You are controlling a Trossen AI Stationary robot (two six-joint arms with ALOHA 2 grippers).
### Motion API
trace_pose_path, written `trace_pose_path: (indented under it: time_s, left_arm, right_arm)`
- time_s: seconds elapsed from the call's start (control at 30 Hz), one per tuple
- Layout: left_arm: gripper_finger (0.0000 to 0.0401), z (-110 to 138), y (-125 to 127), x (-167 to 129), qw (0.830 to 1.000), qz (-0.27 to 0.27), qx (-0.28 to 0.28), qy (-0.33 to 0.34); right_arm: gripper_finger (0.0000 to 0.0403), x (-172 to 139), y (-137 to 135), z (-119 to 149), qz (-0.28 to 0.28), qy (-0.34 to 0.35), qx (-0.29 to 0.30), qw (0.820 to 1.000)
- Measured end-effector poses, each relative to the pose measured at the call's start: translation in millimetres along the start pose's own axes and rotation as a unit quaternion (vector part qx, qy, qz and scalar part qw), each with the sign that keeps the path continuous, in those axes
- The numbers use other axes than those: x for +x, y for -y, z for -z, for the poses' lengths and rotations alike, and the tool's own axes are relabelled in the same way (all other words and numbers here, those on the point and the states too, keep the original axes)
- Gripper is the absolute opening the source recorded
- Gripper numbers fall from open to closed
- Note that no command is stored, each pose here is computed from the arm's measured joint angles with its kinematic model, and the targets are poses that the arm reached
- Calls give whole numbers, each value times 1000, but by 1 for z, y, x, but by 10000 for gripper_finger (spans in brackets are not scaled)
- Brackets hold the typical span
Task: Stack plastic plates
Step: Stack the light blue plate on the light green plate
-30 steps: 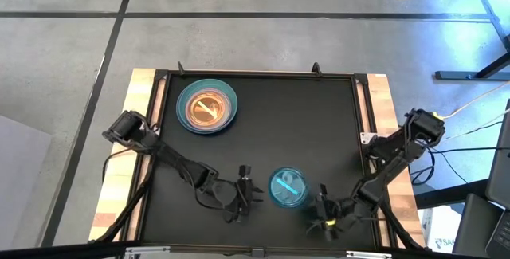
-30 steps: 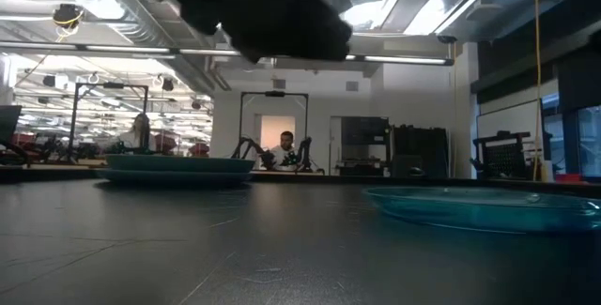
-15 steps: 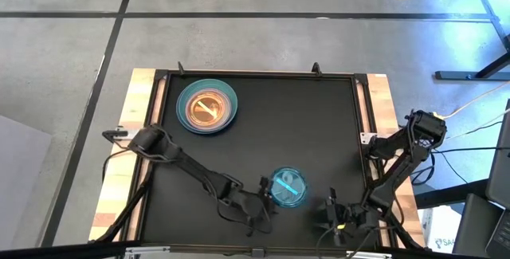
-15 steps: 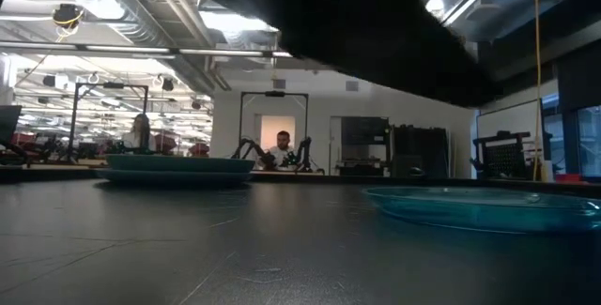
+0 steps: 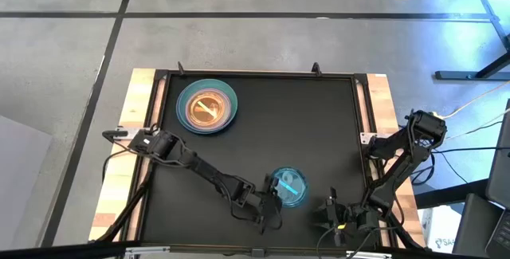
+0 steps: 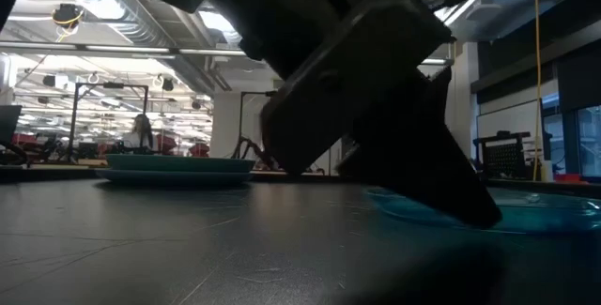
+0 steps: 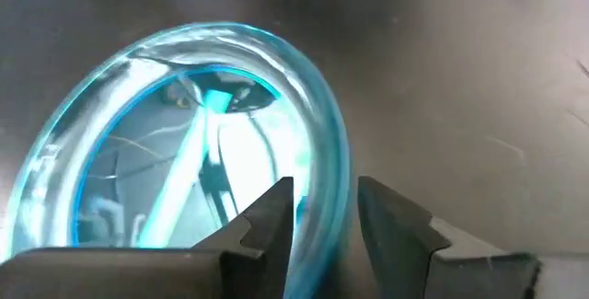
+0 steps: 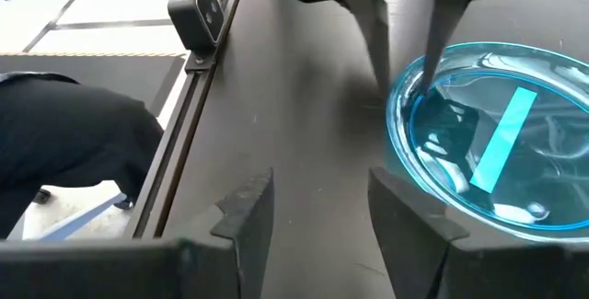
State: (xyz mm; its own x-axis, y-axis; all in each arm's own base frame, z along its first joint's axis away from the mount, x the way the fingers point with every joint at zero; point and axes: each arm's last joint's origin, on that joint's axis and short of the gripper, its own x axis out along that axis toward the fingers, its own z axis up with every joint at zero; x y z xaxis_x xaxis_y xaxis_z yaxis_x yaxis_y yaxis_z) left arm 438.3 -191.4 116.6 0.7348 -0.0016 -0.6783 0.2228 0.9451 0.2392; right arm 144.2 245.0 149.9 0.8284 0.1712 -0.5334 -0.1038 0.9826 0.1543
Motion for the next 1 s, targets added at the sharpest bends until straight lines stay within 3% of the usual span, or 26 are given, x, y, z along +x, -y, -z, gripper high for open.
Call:
trace_pose_path:
  time_s: [0.1,0.2,0.47,0.63,1.0]
  left_arm:
    - [111,1,-4,1,1000,-12,-2,-3]
    - [92,3,-7,2,1000,11,-4,-13]
    - [12,6,-10,3,1000,4,-3,-25]
    - [5,4,-6,-1,1000,-13,-4,-24]
    - [2,-23,-4,-66,997,-58,-21,-36]
  right_arm:
    - [167,0,0,0,0,0,-1,1000]
    - [167,0,0,0,0,0,-5,1000]
    - [167,0,0,0,6,6,-9,1000]
    - [167,0,1,-1,9,9,-13,1000]
    - [167,0,1,-1,9,10,-13,1000]
